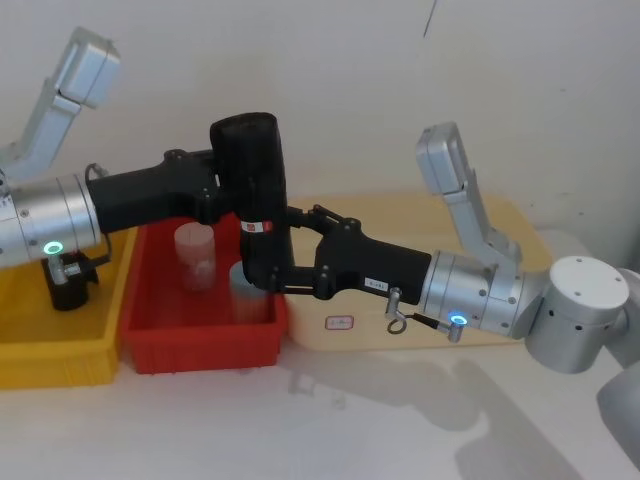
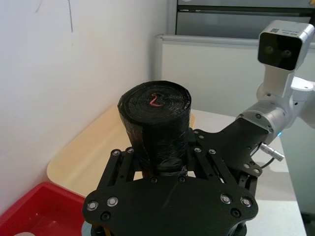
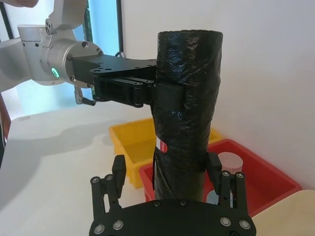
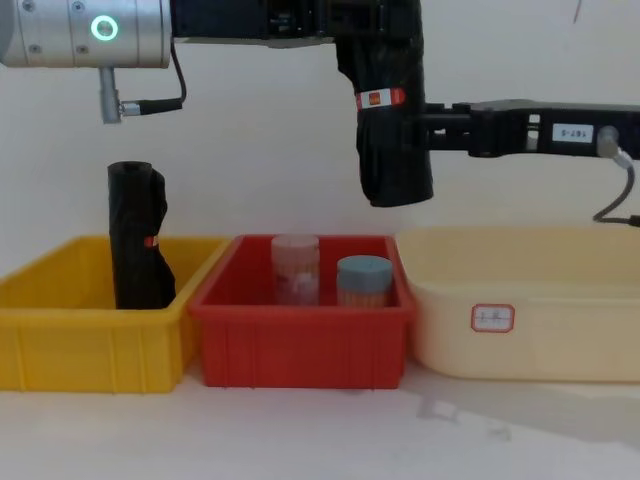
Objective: Pick up the garbage bag with the one hand and transfer it to the other hand.
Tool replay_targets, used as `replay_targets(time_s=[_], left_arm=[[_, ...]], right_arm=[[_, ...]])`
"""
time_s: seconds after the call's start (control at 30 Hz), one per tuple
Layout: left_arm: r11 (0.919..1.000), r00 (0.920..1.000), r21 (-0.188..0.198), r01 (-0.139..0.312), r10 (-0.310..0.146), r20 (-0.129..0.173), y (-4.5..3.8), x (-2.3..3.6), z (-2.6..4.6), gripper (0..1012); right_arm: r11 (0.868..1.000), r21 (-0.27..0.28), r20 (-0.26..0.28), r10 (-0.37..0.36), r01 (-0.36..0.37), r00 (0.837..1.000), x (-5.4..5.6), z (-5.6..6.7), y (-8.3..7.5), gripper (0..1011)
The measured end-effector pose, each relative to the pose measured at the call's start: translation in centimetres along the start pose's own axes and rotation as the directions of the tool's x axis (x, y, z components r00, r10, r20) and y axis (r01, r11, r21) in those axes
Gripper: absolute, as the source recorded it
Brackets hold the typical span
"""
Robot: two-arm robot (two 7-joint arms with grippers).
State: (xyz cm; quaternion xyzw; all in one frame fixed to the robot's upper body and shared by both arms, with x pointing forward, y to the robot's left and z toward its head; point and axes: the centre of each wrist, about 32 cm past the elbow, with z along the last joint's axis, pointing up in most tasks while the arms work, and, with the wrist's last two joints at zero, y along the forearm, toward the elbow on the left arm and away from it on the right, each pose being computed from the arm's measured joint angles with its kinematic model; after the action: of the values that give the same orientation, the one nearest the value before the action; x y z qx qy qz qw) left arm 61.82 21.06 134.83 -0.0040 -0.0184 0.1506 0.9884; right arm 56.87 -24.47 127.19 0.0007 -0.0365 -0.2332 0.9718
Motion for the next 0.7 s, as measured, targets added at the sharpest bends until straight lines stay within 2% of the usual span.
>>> replay_targets(time_s=[0.3,0.57,0.7], left_arm=[[0.9995,0.9993,0.01,0.029,-0.029,-0.024,-0.28,0.37,-0.02,447],[0.9988,0.9983,0.013,0.047,-0.047,-0.034,-0.48,0.66,-0.03,447],[0.9985,0.9979,0.013,0.053,-0.053,-0.037,-0.55,0.75,-0.04,447]], right_arm=[[1.0,-0.006,-0.004,0.0,0.0,1.0,0.4,-0.16,0.46,1001],[1.0,-0.012,-0.013,0.0,0.0,1.0,0.67,-0.4,0.78,1000],[1.0,-0.015,-0.016,-0.001,0.0,1.0,0.77,-0.46,0.86,955]])
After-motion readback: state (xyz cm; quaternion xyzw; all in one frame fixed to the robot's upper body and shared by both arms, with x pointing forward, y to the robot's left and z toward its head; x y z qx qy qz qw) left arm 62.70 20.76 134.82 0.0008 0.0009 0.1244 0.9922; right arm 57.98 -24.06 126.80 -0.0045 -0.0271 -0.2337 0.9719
